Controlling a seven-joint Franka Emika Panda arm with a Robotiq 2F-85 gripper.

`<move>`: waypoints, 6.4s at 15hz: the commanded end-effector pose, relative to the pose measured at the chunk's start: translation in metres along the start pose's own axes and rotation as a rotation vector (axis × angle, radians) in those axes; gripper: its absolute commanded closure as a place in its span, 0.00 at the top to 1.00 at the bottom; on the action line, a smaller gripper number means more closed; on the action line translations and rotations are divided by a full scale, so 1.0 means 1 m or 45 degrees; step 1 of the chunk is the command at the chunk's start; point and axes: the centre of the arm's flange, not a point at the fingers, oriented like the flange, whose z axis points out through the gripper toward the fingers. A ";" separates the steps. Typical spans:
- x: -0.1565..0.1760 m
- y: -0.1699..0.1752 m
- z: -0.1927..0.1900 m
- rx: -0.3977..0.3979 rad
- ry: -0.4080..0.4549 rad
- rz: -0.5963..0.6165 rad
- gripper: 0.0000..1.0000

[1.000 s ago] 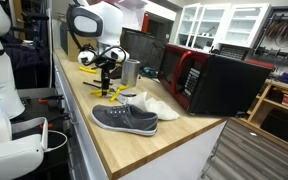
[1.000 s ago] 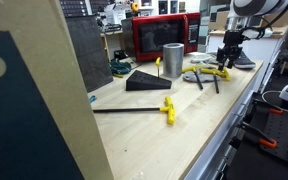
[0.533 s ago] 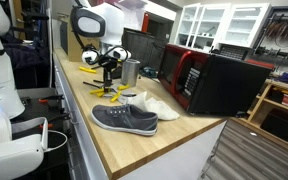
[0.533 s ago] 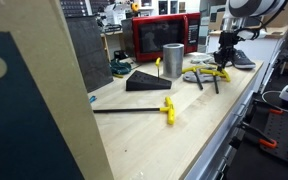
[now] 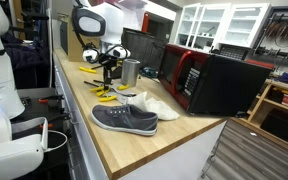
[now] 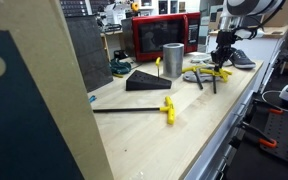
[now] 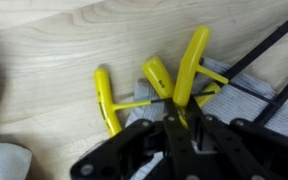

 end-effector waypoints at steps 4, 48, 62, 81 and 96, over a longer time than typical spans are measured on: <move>0.016 -0.009 -0.029 0.003 0.089 -0.025 0.04; 0.142 -0.027 -0.111 -0.407 -0.525 -0.445 0.04; 0.126 -0.042 -0.032 -0.566 -0.513 -0.818 0.04; 0.095 -0.067 -0.027 -0.236 -0.245 -0.540 0.80; 0.063 0.038 -0.074 -0.048 -0.044 0.222 1.00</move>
